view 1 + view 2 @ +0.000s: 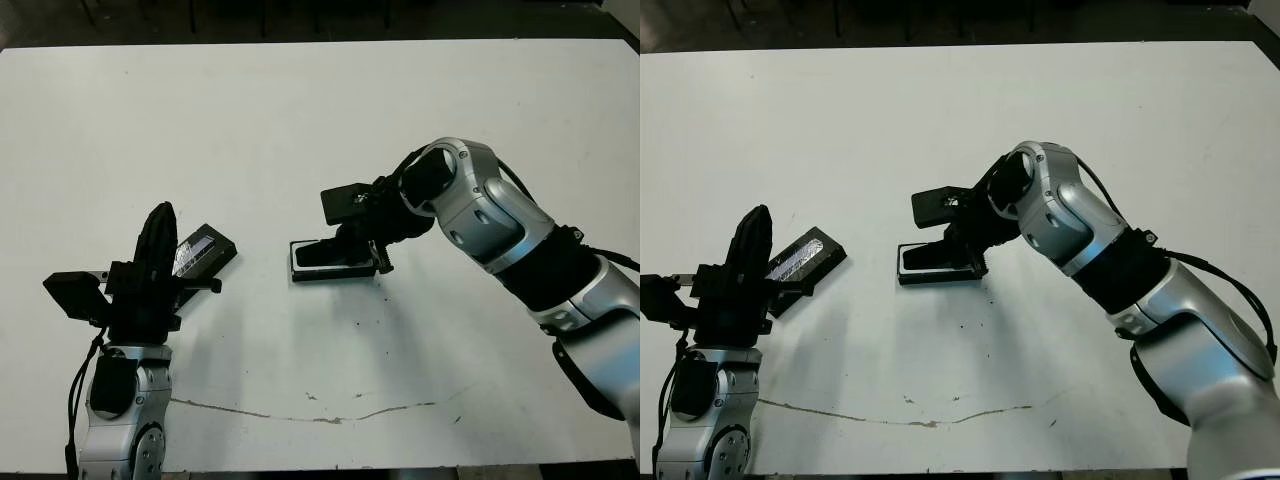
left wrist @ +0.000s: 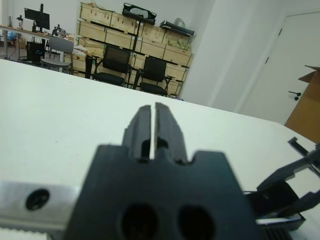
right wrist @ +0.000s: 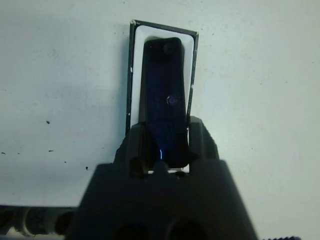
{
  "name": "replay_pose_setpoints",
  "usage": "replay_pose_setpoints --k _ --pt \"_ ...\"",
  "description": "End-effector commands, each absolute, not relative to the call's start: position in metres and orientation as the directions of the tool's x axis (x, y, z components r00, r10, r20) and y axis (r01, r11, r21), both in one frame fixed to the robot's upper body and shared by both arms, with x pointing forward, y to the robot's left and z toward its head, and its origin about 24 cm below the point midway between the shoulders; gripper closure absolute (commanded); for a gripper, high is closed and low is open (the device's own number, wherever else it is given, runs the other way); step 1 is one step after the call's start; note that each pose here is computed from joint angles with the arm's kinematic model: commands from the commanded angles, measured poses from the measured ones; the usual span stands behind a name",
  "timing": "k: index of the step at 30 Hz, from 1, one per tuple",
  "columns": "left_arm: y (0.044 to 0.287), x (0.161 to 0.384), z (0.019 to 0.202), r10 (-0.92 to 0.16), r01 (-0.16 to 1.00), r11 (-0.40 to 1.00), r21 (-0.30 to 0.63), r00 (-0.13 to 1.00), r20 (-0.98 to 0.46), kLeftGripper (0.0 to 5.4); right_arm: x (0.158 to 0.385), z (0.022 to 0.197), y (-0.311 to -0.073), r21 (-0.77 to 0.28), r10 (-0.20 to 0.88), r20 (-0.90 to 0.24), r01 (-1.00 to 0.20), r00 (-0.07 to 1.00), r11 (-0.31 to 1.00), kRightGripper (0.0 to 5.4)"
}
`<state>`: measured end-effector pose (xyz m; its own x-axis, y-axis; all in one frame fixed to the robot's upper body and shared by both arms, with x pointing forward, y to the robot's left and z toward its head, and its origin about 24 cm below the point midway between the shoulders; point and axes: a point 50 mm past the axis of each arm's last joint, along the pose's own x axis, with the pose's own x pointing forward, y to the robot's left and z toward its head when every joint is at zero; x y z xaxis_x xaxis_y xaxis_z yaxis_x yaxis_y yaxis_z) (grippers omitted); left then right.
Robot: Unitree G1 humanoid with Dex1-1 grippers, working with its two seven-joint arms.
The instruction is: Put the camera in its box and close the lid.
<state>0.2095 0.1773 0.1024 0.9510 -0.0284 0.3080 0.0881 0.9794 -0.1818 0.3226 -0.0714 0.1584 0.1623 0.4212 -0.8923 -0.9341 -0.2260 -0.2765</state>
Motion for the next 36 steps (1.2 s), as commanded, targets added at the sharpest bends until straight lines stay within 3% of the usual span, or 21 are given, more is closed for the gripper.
replay_pose_setpoints --k 1,7,10,24,32,36 --pt "0.179 0.207 0.098 -0.02 0.073 0.981 -0.179 0.959 0.283 5.4 0.32 0.152 -0.064 -0.257 0.412 -0.901 -0.933 0.137 -0.251 4.73" --pt "0.179 0.208 0.099 -0.02 0.074 0.98 -0.183 0.959 0.281 5.4 0.32 0.149 -0.069 -0.256 0.421 -0.897 -0.935 0.134 -0.247 4.73" --pt "0.179 0.207 0.099 -0.016 0.067 0.982 -0.177 0.961 0.276 5.4 0.319 0.151 -0.072 -0.252 0.438 -0.894 -0.916 0.098 -0.311 4.73" --pt "0.179 0.208 0.098 -0.018 0.067 0.983 -0.173 0.962 0.273 5.4 0.326 0.173 -0.096 -0.273 0.502 -0.864 -0.874 0.038 -0.403 2.29" --pt "0.179 0.207 0.097 -0.023 0.071 0.983 -0.166 0.961 0.274 5.4 0.326 0.176 -0.1 -0.28 0.546 -0.838 -0.875 0.022 -0.394 0.89" --pt "0.179 0.206 0.097 -0.022 0.069 0.983 -0.17 0.964 0.265 5.4 0.328 0.183 -0.105 -0.318 0.589 -0.805 -0.89 0.073 -0.325 0.2"
